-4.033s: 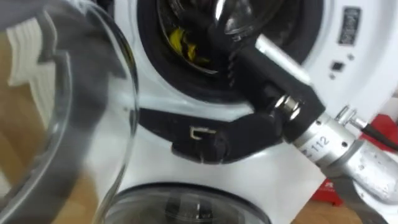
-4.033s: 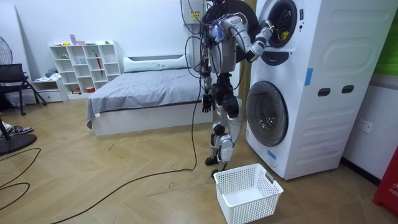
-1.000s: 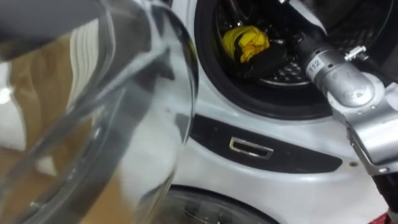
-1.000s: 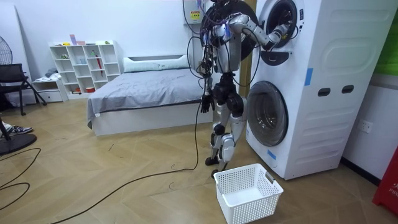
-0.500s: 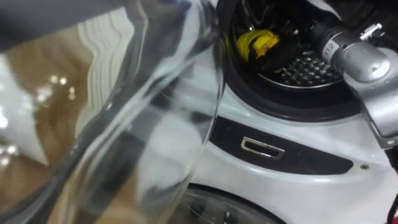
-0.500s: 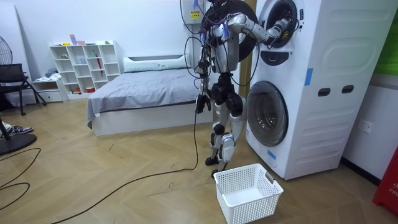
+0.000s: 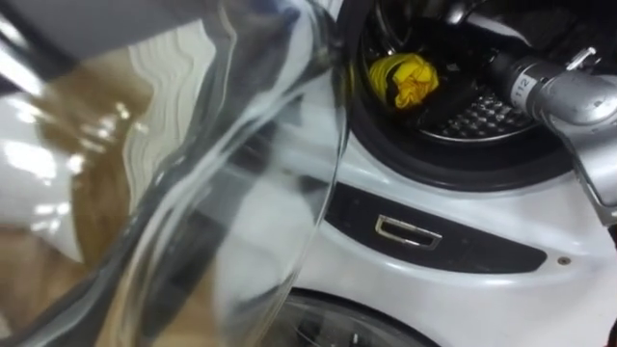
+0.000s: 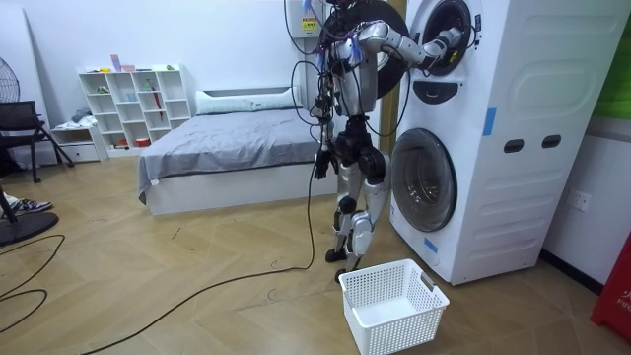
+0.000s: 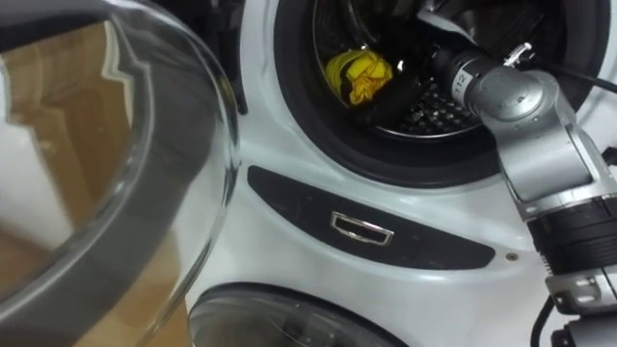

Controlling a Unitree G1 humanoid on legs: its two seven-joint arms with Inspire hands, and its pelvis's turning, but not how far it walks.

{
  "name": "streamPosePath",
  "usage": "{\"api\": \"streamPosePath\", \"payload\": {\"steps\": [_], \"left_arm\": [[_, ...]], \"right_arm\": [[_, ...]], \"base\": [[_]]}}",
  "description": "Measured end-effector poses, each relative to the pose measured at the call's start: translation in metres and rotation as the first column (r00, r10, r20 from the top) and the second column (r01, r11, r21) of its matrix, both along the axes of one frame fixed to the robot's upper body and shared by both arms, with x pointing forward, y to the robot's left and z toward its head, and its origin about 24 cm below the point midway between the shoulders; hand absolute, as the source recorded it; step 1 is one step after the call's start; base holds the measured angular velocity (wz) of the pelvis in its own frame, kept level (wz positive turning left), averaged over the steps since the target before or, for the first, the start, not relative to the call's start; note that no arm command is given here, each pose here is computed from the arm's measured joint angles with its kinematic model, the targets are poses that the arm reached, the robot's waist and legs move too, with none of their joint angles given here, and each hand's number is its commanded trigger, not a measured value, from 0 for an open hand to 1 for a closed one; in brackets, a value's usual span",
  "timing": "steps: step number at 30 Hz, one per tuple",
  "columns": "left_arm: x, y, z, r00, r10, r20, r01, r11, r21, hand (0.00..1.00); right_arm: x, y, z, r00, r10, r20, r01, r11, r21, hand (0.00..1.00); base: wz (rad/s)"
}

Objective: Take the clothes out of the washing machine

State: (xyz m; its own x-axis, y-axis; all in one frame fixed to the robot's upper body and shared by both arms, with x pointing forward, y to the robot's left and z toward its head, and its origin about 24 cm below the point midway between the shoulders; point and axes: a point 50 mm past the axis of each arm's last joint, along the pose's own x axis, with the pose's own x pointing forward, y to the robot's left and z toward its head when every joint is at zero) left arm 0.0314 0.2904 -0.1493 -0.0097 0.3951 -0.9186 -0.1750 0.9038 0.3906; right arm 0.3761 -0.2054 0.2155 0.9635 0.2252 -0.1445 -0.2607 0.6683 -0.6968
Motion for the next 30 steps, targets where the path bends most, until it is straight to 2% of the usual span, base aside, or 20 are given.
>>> {"api": "streamPosePath", "payload": {"steps": [8, 12, 23, 30], "left_arm": [[0.006, 0.000, 0.000, 1.000, 0.019, 0.005, -0.019, 1.000, -0.009, 0.00], [0.015, -0.001, 0.001, 0.999, 0.025, 0.035, -0.025, 1.000, -0.018, 0.00], [0.033, -0.005, 0.002, 0.993, 0.040, 0.114, -0.035, 0.998, -0.043, 0.00], [0.040, -0.008, 0.002, 0.993, -0.003, 0.116, 0.009, 0.999, -0.047, 0.00]], "right_arm": [[-0.001, -0.007, -0.008, 0.998, -0.013, -0.066, 0.014, 1.000, 0.005, 1.00], [-0.008, -0.017, -0.011, 0.996, -0.084, -0.021, 0.081, 0.991, -0.109, 1.00], [-0.017, -0.015, -0.017, 0.997, -0.074, 0.000, 0.074, 0.987, -0.143, 1.00], [-0.017, -0.012, -0.016, 0.998, -0.067, 0.019, 0.069, 0.986, -0.149, 1.00]], "base": [[0.01], [0.02], [-0.07], [-0.08]]}}
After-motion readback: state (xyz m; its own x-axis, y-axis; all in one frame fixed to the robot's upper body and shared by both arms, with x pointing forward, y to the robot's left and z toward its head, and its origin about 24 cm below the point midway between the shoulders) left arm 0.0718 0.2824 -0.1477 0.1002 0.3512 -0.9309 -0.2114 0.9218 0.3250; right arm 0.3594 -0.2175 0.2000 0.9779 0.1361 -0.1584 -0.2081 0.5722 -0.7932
